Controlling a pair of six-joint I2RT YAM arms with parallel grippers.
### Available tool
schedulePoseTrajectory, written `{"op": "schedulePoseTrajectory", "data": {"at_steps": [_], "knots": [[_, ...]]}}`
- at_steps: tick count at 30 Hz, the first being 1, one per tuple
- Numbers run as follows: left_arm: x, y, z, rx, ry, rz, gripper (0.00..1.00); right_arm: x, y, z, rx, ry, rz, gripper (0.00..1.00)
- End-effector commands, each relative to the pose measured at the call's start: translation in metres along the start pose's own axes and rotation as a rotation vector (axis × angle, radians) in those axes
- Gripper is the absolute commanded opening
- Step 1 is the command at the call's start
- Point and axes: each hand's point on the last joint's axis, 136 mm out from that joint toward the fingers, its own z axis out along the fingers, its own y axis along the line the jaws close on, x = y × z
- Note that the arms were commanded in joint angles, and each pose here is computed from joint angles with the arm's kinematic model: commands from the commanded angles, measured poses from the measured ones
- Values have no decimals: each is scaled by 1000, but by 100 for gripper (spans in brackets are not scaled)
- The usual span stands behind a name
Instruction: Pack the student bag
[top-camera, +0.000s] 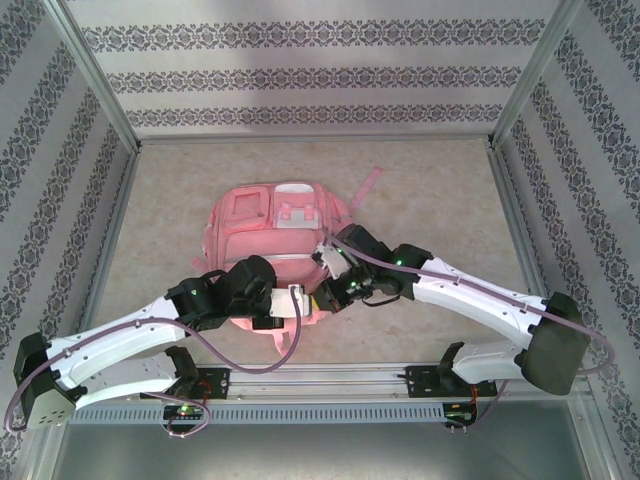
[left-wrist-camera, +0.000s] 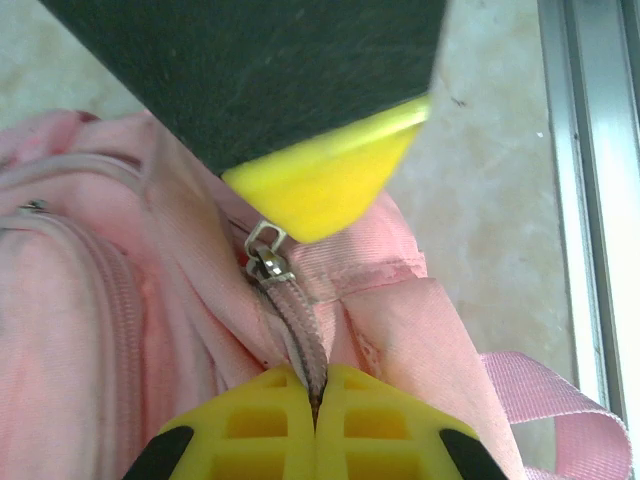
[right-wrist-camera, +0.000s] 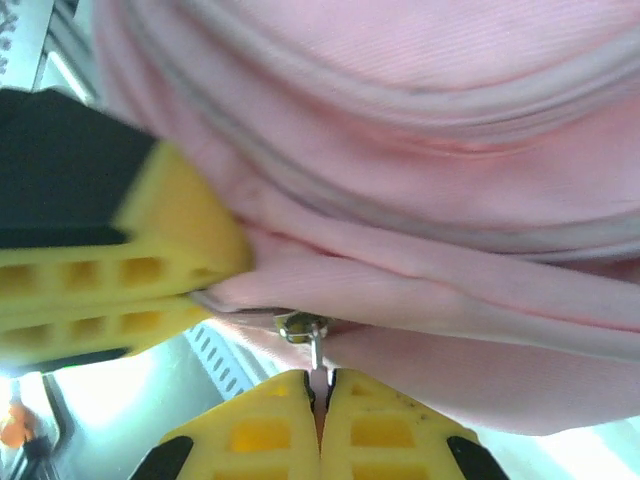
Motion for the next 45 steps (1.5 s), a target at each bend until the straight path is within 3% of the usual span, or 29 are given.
{"op": "schedulePoseTrajectory", "data": {"at_steps": [1,3,7,11,15,19,24,26,28,31,33,45], "knots": [[-25,12,-30,-73,-109,16,0,2,-102,-25,431,-50,123,0],[-23,11,-32,-79,-109,17,0,2,-115,-31,482,-55,130,0],[-27,6,-22,-31,-117,-18,0,-20,-40,-13,116,-128,37,0],[-33,11,-12,-30,-115,-43,0,-22,7,-13,-5,-129,-68,0],[-38,15,-8,-27,-104,-46,0,-28,73,-35,-318,-167,-82,0],[-47,16,-7,-13,-136,-52,0,-24,110,-49,-415,-150,-137,0],[-55,18,-7,-13,-161,-52,0,-21,109,-34,-416,-69,-95,0],[-56,20,-9,-26,-161,-50,0,-20,95,-26,-346,-64,-85,0],[-54,21,-14,-39,-158,-44,0,-23,52,-22,-163,-85,-38,0],[-47,22,-25,-73,-153,-31,0,-22,-68,-41,270,-128,156,0],[-44,20,-28,-82,-158,-27,0,-19,-88,-50,341,-152,180,0],[-56,26,-7,-47,-134,-95,0,-24,33,-46,-98,-167,-99,0]]}}
